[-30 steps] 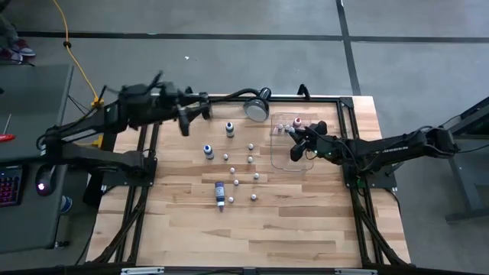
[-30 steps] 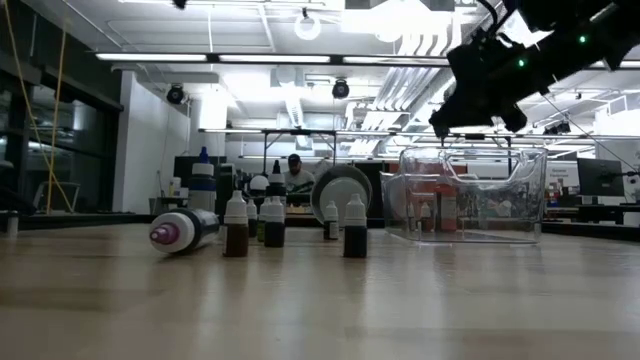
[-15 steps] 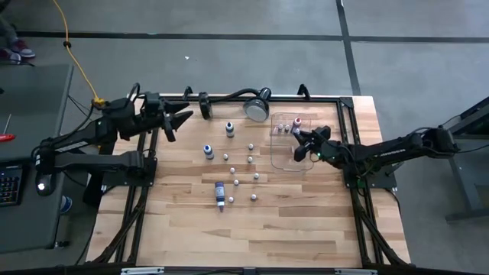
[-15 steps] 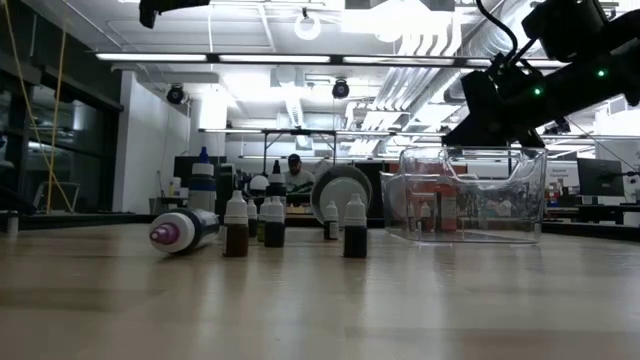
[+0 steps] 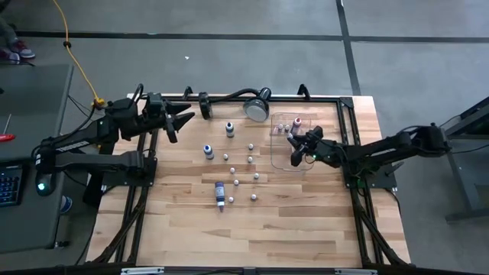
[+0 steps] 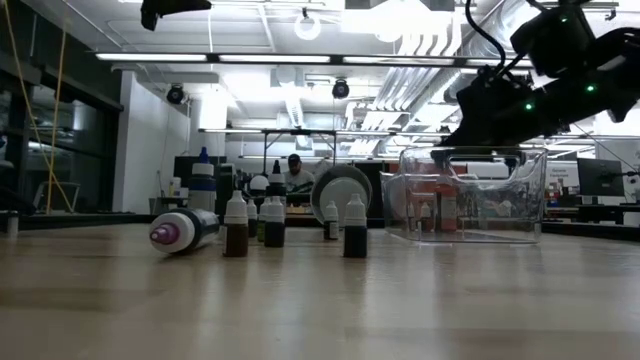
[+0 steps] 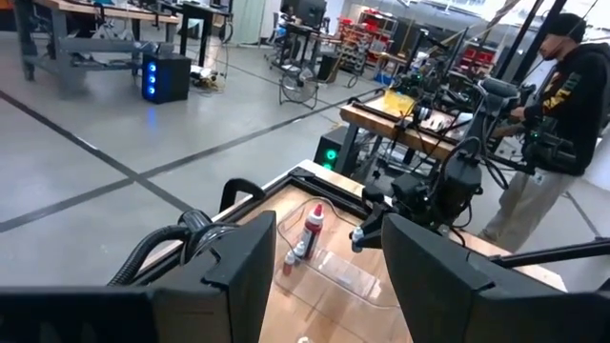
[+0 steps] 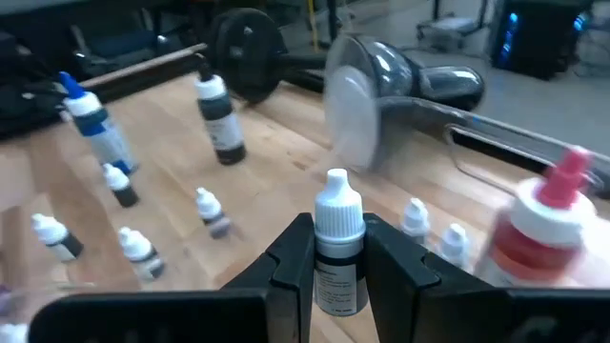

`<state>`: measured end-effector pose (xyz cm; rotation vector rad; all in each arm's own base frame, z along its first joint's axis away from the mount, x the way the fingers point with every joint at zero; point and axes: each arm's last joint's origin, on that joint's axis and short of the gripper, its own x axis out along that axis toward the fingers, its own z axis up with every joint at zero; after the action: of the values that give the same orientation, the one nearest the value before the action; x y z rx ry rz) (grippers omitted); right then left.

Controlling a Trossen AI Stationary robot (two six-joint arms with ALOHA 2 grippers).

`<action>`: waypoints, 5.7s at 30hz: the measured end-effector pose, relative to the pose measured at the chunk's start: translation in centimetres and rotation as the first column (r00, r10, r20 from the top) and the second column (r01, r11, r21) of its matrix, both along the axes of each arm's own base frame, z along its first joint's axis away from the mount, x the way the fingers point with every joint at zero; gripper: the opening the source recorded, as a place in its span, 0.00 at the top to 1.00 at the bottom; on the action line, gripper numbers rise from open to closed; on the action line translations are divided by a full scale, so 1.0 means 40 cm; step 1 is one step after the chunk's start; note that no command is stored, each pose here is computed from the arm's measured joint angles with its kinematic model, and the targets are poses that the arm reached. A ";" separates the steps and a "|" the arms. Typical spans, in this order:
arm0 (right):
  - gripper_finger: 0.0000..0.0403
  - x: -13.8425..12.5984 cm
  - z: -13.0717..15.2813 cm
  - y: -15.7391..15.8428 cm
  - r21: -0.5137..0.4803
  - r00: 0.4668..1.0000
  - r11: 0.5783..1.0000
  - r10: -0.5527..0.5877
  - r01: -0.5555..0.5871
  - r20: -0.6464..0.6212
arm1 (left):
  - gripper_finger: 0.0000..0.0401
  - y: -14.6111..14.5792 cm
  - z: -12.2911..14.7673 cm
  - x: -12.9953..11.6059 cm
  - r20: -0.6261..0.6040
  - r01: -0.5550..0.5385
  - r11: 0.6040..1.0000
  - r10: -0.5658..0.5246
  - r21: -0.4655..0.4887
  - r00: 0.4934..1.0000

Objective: Pick & Place food coloring
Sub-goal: Put the small blue food coloring bottle into the transparent bin, then put the big purple food coloring bottle into the transparent bin

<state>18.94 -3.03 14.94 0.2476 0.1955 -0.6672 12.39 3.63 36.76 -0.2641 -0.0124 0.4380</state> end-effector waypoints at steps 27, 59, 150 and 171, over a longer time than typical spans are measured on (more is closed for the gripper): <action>0.84 0.064 -0.053 -0.068 -0.019 0.996 1.000 0.019 -0.017 0.090 | 0.52 -0.004 -0.008 0.001 -0.033 0.053 0.998 -0.054 -0.013 0.998; 0.67 0.085 -0.041 -0.069 -0.011 0.994 0.998 0.063 -0.062 0.094 | 0.52 -0.006 -0.008 0.002 -0.032 0.081 0.997 -0.082 -0.015 0.996; 1.00 -0.233 0.055 0.108 -0.269 0.787 0.799 0.590 -0.538 0.180 | 0.52 0.001 -0.032 -0.007 -0.081 -0.055 0.989 0.044 -0.140 0.996; 1.00 -0.226 0.043 0.062 -0.209 0.823 0.835 0.543 -0.509 0.167 | 0.52 -0.028 -0.067 -0.006 -0.234 0.335 0.929 -0.364 -0.155 0.902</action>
<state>9.90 -0.56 16.67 0.1043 -0.0077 -0.0928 12.15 2.49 34.08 -0.3100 0.3136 0.1097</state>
